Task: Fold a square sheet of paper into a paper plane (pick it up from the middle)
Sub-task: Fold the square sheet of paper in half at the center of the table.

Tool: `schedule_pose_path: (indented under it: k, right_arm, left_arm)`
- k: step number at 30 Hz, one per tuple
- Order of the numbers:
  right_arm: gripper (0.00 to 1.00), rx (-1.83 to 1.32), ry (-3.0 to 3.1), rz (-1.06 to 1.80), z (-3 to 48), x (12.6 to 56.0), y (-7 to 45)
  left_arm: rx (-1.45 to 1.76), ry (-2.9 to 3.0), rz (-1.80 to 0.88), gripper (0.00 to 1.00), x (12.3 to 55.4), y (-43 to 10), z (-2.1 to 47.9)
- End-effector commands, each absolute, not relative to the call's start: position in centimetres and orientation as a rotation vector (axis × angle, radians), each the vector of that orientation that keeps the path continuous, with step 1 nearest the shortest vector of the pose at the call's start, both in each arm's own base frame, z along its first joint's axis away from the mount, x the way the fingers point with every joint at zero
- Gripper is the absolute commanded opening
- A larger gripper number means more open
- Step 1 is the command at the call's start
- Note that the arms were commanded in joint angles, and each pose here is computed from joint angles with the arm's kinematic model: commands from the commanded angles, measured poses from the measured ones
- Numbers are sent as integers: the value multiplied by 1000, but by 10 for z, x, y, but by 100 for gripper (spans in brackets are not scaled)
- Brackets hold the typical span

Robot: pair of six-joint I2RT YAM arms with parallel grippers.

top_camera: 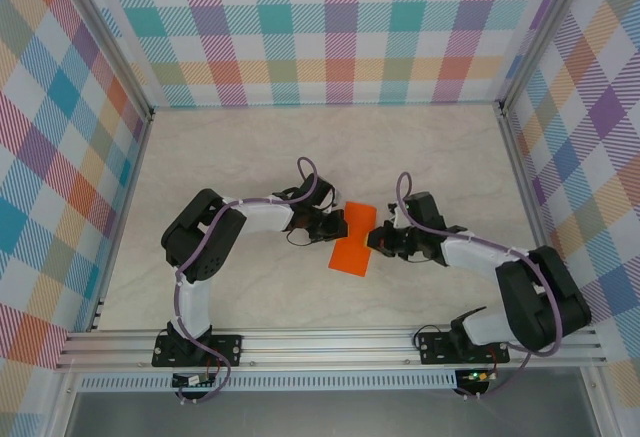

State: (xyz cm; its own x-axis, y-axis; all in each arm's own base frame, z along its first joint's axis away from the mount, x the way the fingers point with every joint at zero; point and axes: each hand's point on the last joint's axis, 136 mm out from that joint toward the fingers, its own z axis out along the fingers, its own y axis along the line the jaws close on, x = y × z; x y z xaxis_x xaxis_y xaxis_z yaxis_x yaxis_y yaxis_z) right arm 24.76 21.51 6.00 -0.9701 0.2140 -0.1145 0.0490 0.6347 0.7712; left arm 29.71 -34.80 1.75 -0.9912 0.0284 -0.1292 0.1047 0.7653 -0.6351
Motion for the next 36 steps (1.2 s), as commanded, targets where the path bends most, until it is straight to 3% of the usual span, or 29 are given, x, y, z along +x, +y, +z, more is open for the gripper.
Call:
schedule_pose_path:
  k: [1,12,23,36]
  right_arm:
    - [0,183,2625,1345,65,266,227]
    - [0,267,2804,1210,-2,255,214]
    - [0,167,2665,1275,56,284,226]
    - [0,253,2774,1169,3,288,212]
  left_arm:
    - [41,3116,-700,0,255,-301,-56]
    - [38,3116,-685,0,254,-299,-57]
    - [42,3122,-666,0,253,-296,-57]
    - [43,3124,-650,0,253,-294,-56]
